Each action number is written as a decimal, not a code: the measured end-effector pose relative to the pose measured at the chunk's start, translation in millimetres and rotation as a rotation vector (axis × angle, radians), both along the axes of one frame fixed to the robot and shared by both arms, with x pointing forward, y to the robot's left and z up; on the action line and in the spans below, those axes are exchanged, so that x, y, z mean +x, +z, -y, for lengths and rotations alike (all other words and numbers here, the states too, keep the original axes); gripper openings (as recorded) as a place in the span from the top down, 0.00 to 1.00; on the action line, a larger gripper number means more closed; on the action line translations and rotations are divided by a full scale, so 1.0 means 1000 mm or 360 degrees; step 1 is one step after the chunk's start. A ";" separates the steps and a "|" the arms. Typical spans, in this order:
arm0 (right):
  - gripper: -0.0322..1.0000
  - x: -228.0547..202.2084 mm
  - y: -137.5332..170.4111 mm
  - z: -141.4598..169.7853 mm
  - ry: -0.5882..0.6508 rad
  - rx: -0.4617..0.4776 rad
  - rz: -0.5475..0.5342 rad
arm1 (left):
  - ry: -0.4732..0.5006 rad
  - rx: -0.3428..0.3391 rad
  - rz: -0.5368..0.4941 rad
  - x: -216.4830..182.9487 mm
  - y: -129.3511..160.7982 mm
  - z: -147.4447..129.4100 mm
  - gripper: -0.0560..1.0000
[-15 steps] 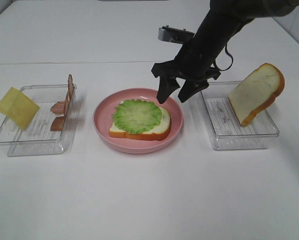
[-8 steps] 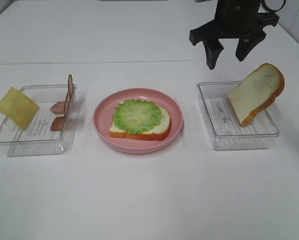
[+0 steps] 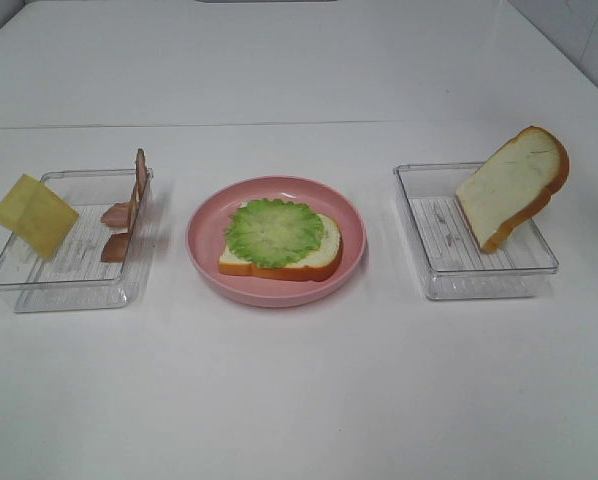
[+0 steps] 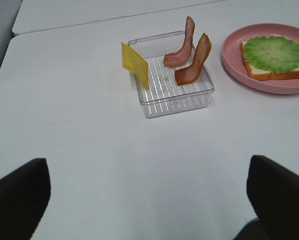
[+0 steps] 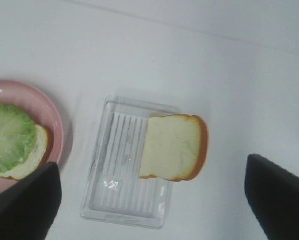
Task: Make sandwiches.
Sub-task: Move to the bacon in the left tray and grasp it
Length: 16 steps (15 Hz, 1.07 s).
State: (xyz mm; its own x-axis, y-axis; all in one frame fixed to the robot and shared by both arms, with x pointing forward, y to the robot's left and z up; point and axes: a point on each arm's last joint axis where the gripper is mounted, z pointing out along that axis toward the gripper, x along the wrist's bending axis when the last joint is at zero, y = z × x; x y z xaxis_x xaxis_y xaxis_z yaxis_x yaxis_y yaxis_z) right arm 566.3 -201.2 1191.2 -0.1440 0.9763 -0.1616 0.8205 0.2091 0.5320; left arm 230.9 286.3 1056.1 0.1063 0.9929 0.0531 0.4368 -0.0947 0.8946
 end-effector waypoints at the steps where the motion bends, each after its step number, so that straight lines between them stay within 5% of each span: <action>1: 0.03 -0.019 0.021 0.009 -0.0010 -0.0002 0.0101 | 0.0000 0.0000 0.0000 0.000 0.000 0.000 0.01; 5: 0.02 -0.130 0.078 0.052 -0.0028 0.0094 0.0445 | 0.0000 0.0000 0.0000 0.000 0.000 0.000 0.01; 8: 0.02 -0.214 0.076 0.083 -0.0032 0.0156 0.0609 | 0.0000 0.0000 0.0000 0.000 0.000 0.000 0.01; 9: 0.02 -0.273 0.050 0.105 -0.0035 0.0191 0.0695 | 0.0000 0.0000 0.0000 0.000 0.000 0.000 0.01; 11: 0.02 -0.315 0.003 0.117 -0.0014 0.0248 0.0697 | 0.0000 0.0000 0.0000 0.000 0.000 0.000 0.01; 16: 0.02 -0.330 -0.099 0.109 0.0183 0.0373 0.0669 | 0.0000 0.0000 0.0000 0.000 0.000 0.000 0.01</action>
